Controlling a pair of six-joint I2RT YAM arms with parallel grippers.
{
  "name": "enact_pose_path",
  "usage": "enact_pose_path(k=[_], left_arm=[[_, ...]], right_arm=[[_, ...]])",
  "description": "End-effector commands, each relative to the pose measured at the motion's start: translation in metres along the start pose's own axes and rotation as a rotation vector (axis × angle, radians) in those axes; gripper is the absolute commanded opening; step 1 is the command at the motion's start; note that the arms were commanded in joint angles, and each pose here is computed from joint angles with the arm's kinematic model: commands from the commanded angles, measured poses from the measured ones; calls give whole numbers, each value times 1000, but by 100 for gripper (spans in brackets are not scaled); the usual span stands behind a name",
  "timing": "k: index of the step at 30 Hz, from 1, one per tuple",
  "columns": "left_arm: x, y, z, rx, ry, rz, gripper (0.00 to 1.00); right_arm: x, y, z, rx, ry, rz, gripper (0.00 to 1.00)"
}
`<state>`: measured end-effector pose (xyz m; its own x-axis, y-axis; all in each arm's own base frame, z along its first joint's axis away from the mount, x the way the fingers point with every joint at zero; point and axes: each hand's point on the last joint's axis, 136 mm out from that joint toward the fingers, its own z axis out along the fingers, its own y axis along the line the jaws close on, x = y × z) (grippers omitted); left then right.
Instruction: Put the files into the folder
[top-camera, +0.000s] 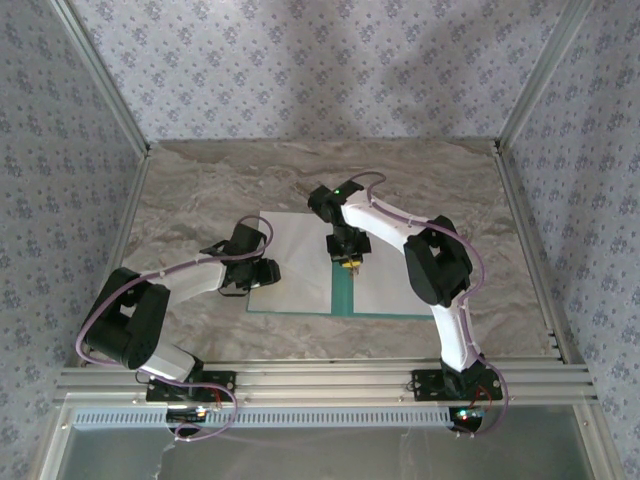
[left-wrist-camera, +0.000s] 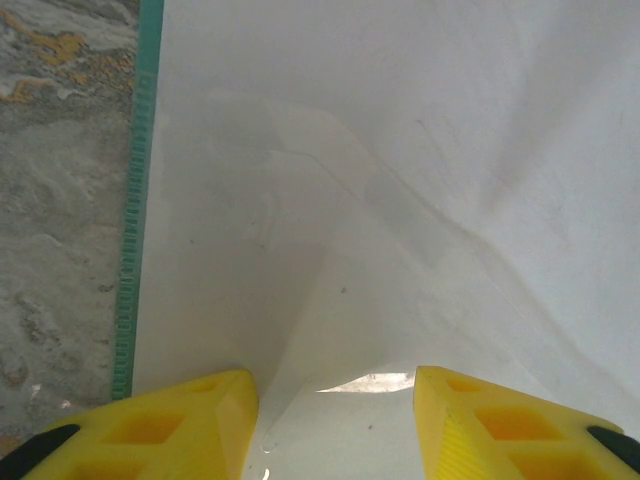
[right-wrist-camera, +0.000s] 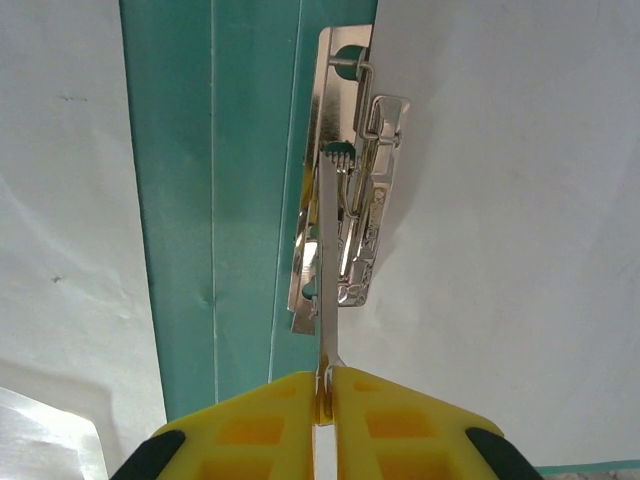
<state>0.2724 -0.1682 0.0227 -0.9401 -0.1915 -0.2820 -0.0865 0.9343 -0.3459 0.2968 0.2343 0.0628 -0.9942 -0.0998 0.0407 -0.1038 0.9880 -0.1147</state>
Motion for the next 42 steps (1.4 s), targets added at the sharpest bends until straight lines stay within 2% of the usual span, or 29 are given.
enact_pose_path(k=[1, 42], left_arm=[[22, 22, 9, -81, 89, -29, 48], [21, 20, 12, -78, 104, -31, 48]], right_arm=[[12, -12, 13, 73, 53, -9, 12], [26, -13, 40, 71, 102, -7, 11]])
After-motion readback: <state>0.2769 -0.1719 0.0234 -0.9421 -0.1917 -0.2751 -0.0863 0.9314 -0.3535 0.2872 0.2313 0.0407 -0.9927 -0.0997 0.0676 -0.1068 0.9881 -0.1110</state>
